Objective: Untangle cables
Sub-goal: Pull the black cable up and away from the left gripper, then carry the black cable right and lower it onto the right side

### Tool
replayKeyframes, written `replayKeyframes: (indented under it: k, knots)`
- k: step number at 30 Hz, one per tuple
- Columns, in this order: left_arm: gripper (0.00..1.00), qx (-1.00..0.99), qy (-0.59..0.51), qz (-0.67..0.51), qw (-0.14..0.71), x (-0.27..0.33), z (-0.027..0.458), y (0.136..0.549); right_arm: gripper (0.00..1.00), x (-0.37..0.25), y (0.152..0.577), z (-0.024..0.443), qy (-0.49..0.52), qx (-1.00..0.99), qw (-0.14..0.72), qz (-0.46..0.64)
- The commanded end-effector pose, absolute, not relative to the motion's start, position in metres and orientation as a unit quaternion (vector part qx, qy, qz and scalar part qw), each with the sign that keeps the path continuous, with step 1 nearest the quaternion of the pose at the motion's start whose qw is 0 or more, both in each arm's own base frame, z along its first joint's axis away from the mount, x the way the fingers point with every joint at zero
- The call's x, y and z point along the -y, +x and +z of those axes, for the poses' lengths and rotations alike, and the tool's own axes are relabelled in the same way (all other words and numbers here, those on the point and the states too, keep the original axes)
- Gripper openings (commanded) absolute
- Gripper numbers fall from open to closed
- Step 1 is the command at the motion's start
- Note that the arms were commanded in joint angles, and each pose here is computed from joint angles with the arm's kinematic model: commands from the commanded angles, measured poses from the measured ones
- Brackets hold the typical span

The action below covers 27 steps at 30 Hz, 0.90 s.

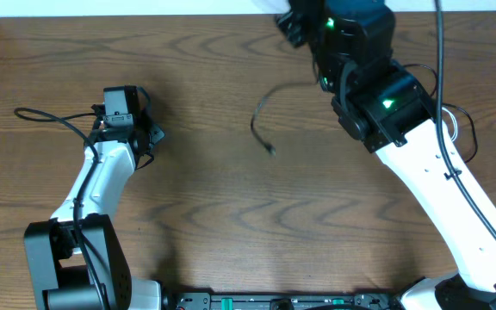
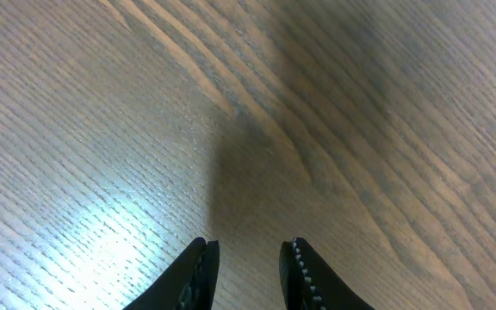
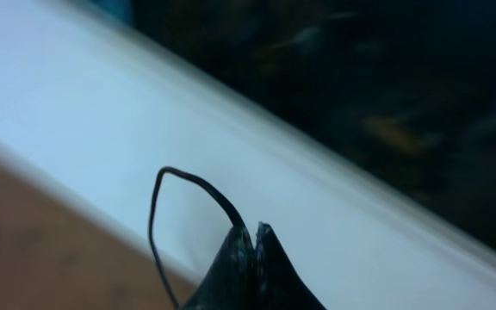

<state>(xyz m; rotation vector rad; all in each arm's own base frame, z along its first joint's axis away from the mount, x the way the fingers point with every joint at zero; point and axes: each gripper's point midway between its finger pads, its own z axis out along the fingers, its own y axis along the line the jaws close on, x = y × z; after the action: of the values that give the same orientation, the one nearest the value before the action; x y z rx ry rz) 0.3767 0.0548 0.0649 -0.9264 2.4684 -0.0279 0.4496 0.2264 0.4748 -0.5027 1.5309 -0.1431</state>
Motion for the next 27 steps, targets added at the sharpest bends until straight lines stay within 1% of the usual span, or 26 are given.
replayKeyframes:
  k: [1, 5, 9, 13, 14, 15, 20, 24, 27]
  knots:
    - [0.29, -0.905, -0.347, -0.005, 0.246, -0.057, 0.062, 0.374, 0.01, -0.169, 0.457, 0.491, -0.118, -0.693, 0.694, -0.155]
    - [0.29, -0.905, -0.347, -0.005, 0.246, -0.057, 0.062, 0.374, 0.01, -0.148, 0.465, 0.477, -0.099, -0.714, 0.674, -0.164]
    - [0.29, -0.905, -0.347, -0.005, 0.246, -0.057, 0.062, 0.374, 0.01, -0.124, 0.477, 0.45, -0.079, -0.745, 0.639, -0.174]
    - [0.29, -0.905, -0.347, -0.005, 0.246, -0.057, 0.062, 0.374, 0.01, -0.098, 0.492, 0.415, -0.064, -0.778, 0.594, -0.193]
    - [0.29, -0.905, -0.347, -0.005, 0.246, -0.057, 0.062, 0.374, 0.01, -0.089, 0.499, 0.388, -0.08, -0.802, 0.558, -0.197]
    - [0.29, -0.905, -0.347, -0.005, 0.246, -0.057, 0.062, 0.374, 0.01, -0.088, 0.501, 0.376, -0.091, -0.813, 0.543, -0.191]
    - [0.29, -0.905, -0.347, -0.006, 0.246, -0.057, 0.062, 0.374, 0.01, -0.111, 0.504, 0.314, -0.159, -0.863, 0.471, -0.092]
    - [0.29, -0.905, -0.346, -0.005, 0.245, -0.057, 0.062, 0.374, 0.01, -0.129, 0.501, 0.277, -0.174, -0.889, 0.423, -0.02]
    - [0.29, -0.905, -0.347, -0.005, 0.245, -0.057, 0.061, 0.374, 0.01, -0.144, 0.497, 0.257, -0.194, -0.897, 0.396, 0.02]
